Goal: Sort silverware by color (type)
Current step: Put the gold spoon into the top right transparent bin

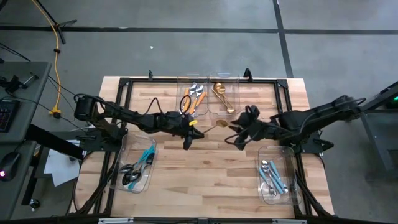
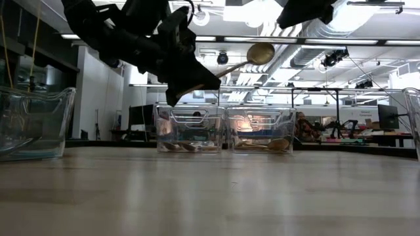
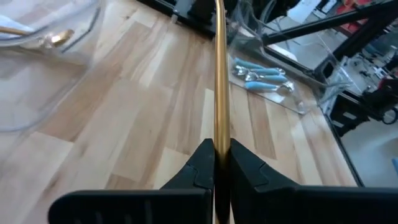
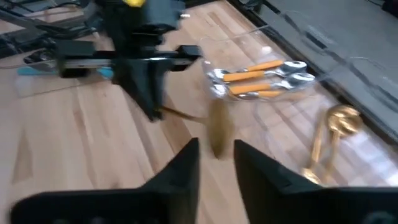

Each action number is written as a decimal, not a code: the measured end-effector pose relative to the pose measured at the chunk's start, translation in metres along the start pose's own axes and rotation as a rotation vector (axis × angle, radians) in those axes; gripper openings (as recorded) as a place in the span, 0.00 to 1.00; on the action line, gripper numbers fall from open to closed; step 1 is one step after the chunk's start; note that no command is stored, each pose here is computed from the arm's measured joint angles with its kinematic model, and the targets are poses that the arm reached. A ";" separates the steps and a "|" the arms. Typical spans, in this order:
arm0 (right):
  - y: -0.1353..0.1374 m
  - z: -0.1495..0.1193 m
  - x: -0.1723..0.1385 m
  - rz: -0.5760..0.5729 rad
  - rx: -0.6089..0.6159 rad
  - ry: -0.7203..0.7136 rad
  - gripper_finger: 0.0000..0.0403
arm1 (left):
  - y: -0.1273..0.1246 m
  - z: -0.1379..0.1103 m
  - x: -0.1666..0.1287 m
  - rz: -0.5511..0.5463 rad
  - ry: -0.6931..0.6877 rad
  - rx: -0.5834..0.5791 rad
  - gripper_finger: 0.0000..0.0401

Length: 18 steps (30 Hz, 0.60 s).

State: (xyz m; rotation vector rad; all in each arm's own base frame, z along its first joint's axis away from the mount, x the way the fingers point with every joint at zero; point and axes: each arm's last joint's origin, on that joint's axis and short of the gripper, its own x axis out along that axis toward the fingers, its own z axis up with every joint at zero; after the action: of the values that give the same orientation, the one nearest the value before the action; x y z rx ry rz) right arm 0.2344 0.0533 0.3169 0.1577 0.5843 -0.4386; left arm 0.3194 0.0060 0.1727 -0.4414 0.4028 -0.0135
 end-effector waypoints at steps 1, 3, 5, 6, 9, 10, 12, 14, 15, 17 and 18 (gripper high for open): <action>-0.004 0.000 -0.005 -0.008 0.002 0.002 0.22 | 0.000 0.000 0.000 -0.003 -0.002 0.003 0.01; -0.013 -0.003 -0.014 -0.027 0.006 0.026 0.29 | 0.002 0.001 0.000 -0.004 0.000 0.004 0.01; -0.021 -0.009 -0.020 -0.062 0.028 0.074 0.35 | 0.003 0.004 -0.003 0.002 -0.007 0.010 0.01; -0.024 -0.015 -0.022 -0.078 0.046 0.093 0.38 | 0.003 0.006 -0.004 0.007 -0.022 0.018 0.01; -0.031 -0.041 -0.020 -0.139 0.077 0.121 0.44 | 0.000 0.012 -0.014 0.039 -0.092 0.046 0.01; -0.032 -0.052 -0.018 -0.147 0.090 0.125 0.46 | -0.001 0.013 -0.017 0.040 -0.122 0.060 0.01; -0.033 -0.073 -0.012 -0.149 0.121 0.105 0.48 | -0.005 0.015 -0.027 0.039 -0.209 0.086 0.01; -0.031 -0.087 -0.003 -0.104 0.179 0.027 0.48 | -0.008 0.016 -0.036 0.027 -0.331 0.107 0.01; -0.028 -0.090 0.002 -0.066 0.201 -0.026 0.48 | -0.009 0.016 -0.039 0.015 -0.396 0.110 0.01; -0.023 -0.091 0.012 0.026 0.225 -0.144 0.48 | -0.010 0.016 -0.043 -0.022 -0.498 0.114 0.01; -0.021 -0.089 0.017 0.074 0.223 -0.203 0.48 | -0.010 0.017 -0.043 -0.035 -0.534 0.116 0.01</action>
State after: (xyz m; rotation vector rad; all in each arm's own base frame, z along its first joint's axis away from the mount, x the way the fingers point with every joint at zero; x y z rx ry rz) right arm 0.1936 0.0525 0.2339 0.3430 0.3280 -0.4411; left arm 0.2872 0.0082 0.2066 -0.3216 -0.1310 0.0462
